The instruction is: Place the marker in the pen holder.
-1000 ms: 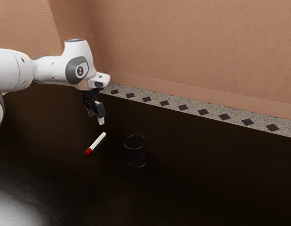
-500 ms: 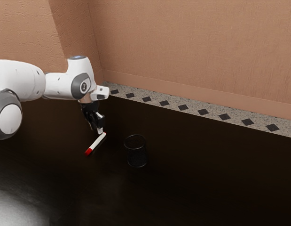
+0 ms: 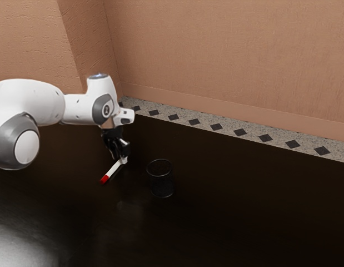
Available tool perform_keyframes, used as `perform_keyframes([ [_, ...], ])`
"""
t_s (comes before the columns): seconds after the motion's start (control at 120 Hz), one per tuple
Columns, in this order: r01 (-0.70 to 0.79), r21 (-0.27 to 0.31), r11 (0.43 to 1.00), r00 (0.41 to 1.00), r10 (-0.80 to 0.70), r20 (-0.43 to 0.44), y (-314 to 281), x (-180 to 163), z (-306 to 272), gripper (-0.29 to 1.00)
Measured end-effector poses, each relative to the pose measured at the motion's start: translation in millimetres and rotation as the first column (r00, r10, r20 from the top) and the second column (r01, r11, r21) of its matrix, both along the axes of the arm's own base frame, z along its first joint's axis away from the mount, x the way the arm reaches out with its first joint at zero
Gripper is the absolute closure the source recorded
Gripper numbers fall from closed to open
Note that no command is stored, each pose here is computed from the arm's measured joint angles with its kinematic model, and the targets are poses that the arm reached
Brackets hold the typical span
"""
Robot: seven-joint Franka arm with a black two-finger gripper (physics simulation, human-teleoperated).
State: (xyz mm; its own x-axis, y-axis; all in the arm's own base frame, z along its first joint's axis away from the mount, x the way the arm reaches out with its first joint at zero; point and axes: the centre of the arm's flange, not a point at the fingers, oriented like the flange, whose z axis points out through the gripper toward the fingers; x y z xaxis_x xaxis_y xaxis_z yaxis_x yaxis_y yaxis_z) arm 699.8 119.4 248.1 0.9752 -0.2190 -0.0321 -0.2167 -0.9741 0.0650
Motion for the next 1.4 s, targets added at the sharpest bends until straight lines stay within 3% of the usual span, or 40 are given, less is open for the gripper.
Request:
perform_keyframes([
  [0.1,-0.007,-0.005,1.0,1.0,0.007,-0.004,-0.8,-0.3,-4.0,0.39],
  [0.233,-0.013,-0.007,1.0,1.0,0.013,-0.003,-1.8,0.0,-3.7,0.59],
  [0.375,-0.022,-0.01,1.0,1.0,0.022,0.005,-3.0,0.9,1.0,0.7],
  [0.508,0.01,0.001,1.0,0.998,-0.01,0.069,-27.0,-10.8,69.7,0.75],
  [0.692,0.162,0.012,0.987,0.976,-0.162,0.145,-117.5,-56.4,186.0,0.73],
  [0.925,0.349,0.006,0.937,0.919,-0.344,0.195,-210.6,-70.4,244.8,0.72],
  [1.092,0.424,-0.005,0.905,0.888,-0.415,0.2,-247.7,-46.6,234.2,0.71],
  [1.242,0.441,-0.009,0.897,0.881,-0.431,0.194,-249.1,-17.2,209.4,0.71],
  [1.4,0.442,-0.013,0.897,0.882,-0.432,0.186,-237.0,-8.6,198.1,0.71],
])
